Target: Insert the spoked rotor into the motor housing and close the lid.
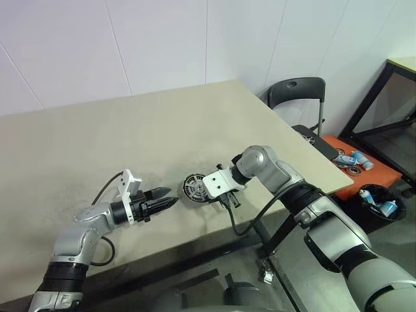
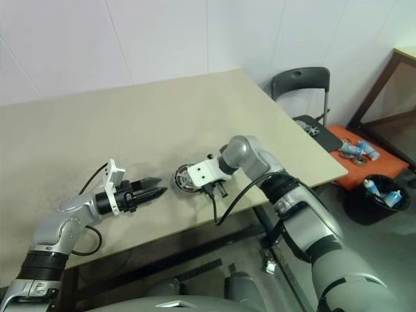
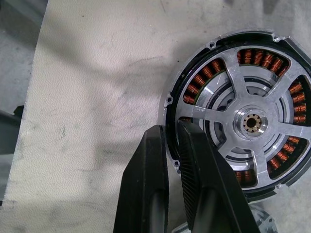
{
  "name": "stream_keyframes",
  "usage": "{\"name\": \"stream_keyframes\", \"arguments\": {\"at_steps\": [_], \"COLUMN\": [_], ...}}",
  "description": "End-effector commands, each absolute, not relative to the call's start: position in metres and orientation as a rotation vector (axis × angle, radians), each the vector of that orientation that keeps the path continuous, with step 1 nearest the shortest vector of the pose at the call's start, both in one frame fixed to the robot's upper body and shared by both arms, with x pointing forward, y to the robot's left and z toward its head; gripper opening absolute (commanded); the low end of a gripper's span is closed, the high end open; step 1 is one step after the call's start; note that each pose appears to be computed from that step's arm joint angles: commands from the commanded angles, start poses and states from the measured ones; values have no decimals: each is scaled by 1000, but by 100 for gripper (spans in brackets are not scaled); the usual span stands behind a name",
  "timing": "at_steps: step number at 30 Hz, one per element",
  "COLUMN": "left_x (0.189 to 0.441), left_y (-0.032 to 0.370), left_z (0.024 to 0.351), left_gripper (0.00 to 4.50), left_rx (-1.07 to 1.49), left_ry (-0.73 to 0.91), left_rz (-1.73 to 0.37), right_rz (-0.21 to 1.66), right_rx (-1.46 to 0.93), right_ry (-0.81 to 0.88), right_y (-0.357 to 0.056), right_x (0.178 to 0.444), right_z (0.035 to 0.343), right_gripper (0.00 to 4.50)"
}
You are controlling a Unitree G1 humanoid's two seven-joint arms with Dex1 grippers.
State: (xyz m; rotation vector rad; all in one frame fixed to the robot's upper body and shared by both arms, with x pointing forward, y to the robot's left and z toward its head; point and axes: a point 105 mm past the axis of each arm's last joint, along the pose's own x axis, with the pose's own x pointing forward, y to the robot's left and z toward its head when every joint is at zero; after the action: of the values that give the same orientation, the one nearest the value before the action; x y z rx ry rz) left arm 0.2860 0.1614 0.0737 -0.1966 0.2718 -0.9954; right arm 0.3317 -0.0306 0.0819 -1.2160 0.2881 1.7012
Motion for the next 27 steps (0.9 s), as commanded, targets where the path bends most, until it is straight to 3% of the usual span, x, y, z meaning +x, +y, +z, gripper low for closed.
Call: {"name": "stream_keyframes", "arguments": {"at_steps": [1,5,10,15,20,27], "left_x": [288,287,287,286,284,281], "left_y": [159,157,154,153,148,149], "left_z": [80,79,80,82,91,94], "left_gripper": [266,266,266,266,266,266], "left_rx": [-175,-172,-170,-169,-172,-171], "left_ry": [238,240,243,240,234,258], "left_rz": [-1009,-1015,-1022,-1029,-1039,-1046], "right_rz": [1653,1620,1644,1605,1301,879], "right_rx": [-1198,-1144,-1131,-980,-357,389], "right_ry": [153,203,192,172,246,533], "right_y": [-16,-15,-18,-23,-47,-109], "right_x": [338,342,338,337,357,349], "right_z": [102,104,117,150,189,157], "right_gripper": [43,172,172,172,172,172]}}
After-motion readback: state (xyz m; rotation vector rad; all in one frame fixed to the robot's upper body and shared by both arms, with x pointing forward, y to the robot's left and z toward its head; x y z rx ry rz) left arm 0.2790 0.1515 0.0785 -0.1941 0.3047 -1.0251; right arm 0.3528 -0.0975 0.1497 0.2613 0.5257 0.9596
